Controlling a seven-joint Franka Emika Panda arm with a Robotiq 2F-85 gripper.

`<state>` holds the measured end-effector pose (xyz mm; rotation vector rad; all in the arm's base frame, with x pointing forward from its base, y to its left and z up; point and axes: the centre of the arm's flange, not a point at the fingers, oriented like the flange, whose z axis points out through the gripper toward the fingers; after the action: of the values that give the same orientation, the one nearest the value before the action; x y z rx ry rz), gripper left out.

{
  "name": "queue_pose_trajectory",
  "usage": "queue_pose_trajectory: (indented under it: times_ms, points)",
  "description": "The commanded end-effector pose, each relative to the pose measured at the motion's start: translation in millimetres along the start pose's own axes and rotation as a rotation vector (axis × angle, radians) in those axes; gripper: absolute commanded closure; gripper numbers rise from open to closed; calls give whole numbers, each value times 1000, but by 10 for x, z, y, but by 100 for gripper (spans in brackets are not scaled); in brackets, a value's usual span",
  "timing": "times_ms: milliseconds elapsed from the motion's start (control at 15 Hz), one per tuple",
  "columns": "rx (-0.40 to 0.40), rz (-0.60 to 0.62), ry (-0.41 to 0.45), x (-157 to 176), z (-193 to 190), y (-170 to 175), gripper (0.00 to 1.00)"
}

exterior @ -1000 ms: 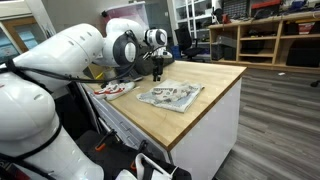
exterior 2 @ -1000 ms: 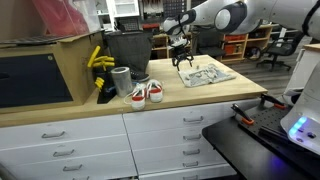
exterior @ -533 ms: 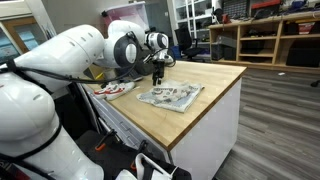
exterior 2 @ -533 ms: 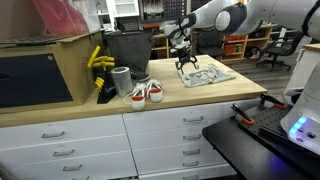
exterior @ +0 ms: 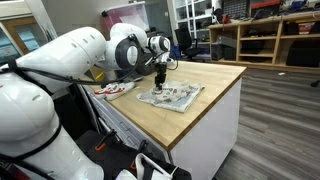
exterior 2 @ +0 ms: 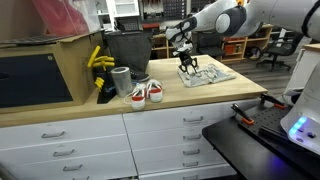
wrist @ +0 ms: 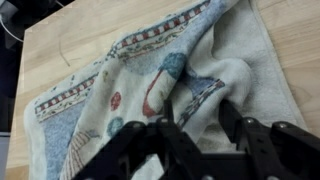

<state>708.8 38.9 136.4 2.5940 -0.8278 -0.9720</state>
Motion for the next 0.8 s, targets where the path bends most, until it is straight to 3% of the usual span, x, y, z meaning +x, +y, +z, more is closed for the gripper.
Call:
queue_pose_trajectory:
  times_ms: [0, 200, 733]
  points:
    - [-15, -28, -4, -21, -4, 99, 81]
    - [-6, -30, -5, -25, -39, 128, 100]
    - [69, -32, 66, -253, -403, 140, 99]
